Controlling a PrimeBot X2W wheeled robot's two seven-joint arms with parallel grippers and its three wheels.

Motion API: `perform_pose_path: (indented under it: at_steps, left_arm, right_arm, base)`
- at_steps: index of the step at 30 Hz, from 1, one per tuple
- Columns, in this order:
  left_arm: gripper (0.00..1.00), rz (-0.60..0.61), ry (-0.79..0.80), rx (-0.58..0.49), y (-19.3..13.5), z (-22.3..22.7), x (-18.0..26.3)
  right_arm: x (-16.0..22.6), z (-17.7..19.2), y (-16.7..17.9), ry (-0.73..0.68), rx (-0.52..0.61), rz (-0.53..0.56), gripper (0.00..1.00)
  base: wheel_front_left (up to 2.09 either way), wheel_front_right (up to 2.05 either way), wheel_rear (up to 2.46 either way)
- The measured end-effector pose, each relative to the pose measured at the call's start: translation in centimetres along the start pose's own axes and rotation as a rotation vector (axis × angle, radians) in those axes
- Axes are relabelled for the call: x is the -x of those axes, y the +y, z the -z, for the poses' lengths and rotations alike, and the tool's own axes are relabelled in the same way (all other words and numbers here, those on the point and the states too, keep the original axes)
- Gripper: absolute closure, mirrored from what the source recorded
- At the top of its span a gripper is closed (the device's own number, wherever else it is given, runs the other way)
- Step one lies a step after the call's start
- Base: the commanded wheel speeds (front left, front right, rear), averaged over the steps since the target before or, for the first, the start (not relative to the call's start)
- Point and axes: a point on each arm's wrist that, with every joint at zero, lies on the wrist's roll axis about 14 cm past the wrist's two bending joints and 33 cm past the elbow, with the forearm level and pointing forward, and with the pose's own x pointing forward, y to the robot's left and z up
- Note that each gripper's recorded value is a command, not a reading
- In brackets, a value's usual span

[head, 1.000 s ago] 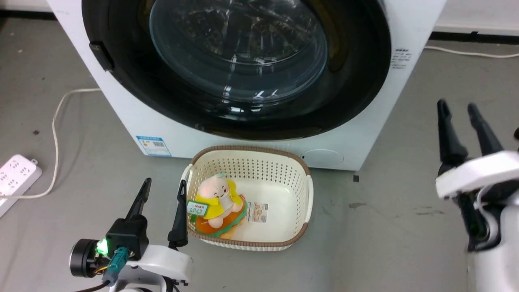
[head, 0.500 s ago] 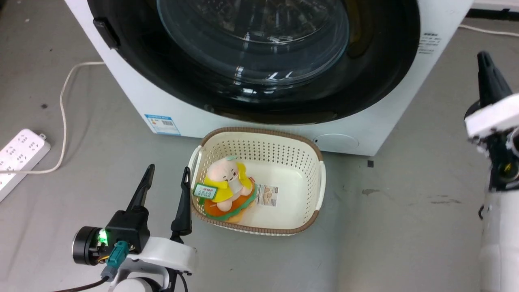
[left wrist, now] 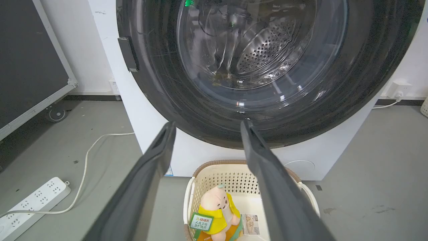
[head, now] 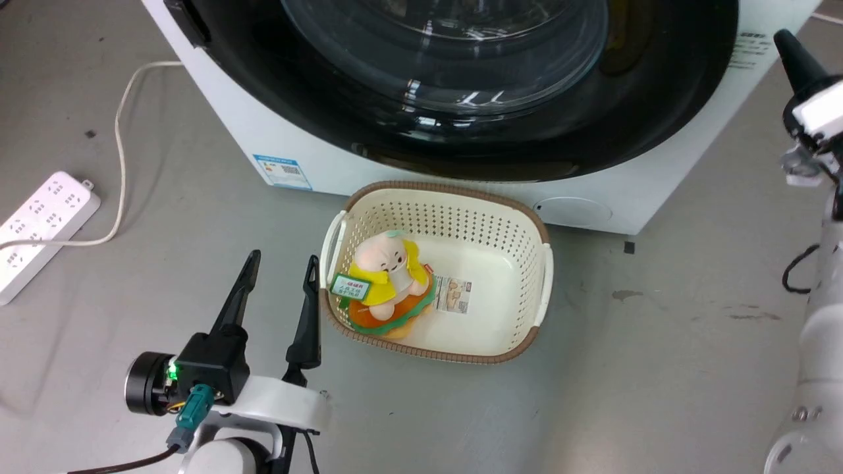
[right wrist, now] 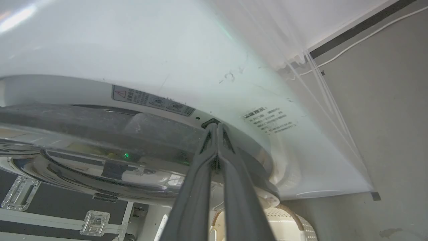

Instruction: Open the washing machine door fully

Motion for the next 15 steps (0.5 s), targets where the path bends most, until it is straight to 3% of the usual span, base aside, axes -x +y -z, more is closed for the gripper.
perform_pose_path:
  at_steps: [15]
  left_arm:
    - [0.0, -0.018, -0.007, 0.001, 0.6, 0.4, -0.4]
  right_arm:
    - [-4.3, 2.6, 0.7, 0.219, -0.216, -0.018, 1.0]
  base:
    - [0.0, 0.0, 0.0]
